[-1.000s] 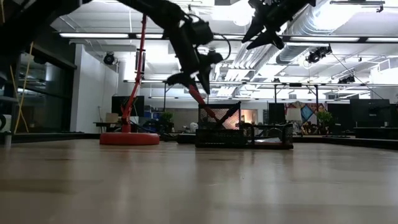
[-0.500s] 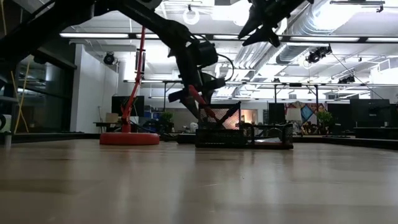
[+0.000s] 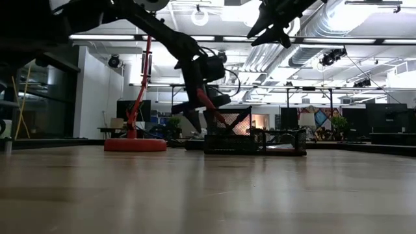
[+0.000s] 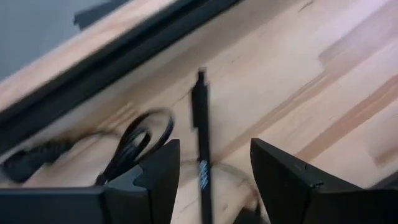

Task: Pick and place office supplies into organizer
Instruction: Put the pen into the desk organizer

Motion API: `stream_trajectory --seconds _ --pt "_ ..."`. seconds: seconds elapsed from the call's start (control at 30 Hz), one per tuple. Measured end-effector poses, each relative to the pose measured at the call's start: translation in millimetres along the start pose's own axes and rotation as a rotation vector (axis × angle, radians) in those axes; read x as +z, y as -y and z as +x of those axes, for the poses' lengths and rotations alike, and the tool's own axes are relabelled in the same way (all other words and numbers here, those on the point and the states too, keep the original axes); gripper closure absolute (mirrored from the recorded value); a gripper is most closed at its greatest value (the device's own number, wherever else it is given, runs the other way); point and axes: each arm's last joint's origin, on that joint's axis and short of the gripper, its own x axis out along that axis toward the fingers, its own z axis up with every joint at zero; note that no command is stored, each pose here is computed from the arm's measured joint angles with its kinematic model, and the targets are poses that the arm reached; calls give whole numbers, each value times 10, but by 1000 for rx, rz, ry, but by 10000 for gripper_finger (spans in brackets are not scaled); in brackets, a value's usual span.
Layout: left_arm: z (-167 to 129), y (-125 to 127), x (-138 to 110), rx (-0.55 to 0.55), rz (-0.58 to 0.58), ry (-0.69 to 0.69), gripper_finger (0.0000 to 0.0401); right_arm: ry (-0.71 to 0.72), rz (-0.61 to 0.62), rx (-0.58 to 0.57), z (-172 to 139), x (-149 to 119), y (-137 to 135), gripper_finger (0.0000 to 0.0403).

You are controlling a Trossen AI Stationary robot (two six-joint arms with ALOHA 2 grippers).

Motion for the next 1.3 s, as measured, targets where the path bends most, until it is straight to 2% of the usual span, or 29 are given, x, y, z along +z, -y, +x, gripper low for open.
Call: stream_trajectory --seconds 0.23,0.3,0.9,1.3 --pt "72 41 57 -45 10 32 220 0 -8 1 0 0 0 269" --pt "125 22 11 -23 12 -9 220 2 -9 1 0 2 -1 269" --pt "319 15 -5 1 18 -18 220 20 -34 7 1 21 -4 269" --pt "384 -9 -14 -12 33 -41 275 43 -46 14 0 44 -11 269"
